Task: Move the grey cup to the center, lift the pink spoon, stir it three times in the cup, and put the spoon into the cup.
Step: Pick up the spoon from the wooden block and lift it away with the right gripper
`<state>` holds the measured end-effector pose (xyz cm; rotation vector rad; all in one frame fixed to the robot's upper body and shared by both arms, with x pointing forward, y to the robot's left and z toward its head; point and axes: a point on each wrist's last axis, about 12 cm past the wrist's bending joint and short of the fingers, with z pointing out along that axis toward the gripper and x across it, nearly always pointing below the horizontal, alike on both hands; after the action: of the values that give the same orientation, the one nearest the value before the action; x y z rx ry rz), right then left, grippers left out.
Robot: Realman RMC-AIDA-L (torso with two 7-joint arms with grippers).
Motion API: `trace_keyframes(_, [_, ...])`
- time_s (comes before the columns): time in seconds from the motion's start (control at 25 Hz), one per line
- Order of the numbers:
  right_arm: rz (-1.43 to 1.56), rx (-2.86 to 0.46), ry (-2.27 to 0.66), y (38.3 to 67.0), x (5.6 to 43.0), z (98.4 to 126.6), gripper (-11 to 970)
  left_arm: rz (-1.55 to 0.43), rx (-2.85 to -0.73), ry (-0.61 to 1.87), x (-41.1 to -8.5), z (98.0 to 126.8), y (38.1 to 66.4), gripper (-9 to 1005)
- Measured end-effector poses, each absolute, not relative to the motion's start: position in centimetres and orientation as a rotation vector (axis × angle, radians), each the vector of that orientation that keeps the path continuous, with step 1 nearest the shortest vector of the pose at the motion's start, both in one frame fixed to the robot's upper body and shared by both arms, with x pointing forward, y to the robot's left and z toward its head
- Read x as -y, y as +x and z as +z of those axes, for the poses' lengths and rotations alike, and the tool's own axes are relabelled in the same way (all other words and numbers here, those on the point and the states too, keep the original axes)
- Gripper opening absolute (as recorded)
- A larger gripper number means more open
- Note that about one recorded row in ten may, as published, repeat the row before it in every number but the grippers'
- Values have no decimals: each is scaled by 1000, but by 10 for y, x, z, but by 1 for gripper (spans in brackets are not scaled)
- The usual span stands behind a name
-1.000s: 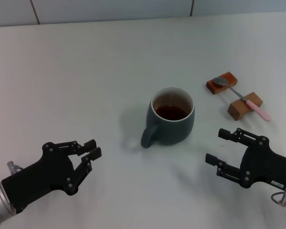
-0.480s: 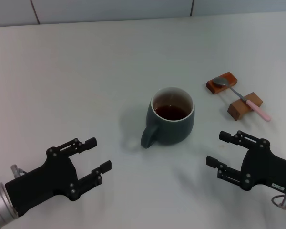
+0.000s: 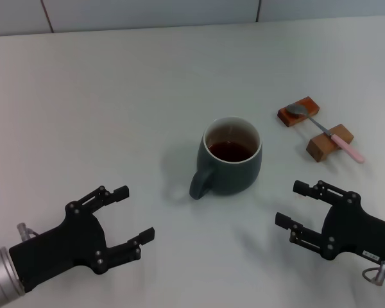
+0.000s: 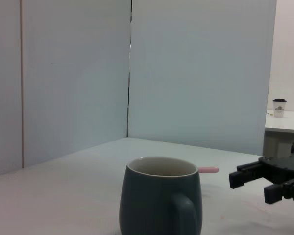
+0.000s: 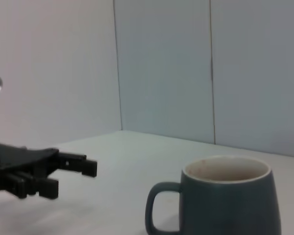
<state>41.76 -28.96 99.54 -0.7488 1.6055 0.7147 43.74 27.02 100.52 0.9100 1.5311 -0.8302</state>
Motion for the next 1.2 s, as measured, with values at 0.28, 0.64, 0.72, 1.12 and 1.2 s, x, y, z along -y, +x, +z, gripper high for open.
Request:
trace_keyframes(0.28, [845,-1544,-456,404,306,1013,688,-824,-1523,903,-271,1007,440,855])
trace_keyframes(0.64, [1215,-1512,305,383,340,1023,689,-817,-1512,911,-271,1009,445,855])
trace_keyframes(0.72, [1330,-1524,488,383,351,1024,689,-815,-1511,913,-271,1010,446,855])
trace_keyframes(1.12, [1503,-1656,909,399,370,1013,689,-804,-1507,909,-272,1011,449,855])
trace_keyframes(1.2, [1508,-1693,930,403,370,1011,689,-803,-1507,907,-272,1012,449,855])
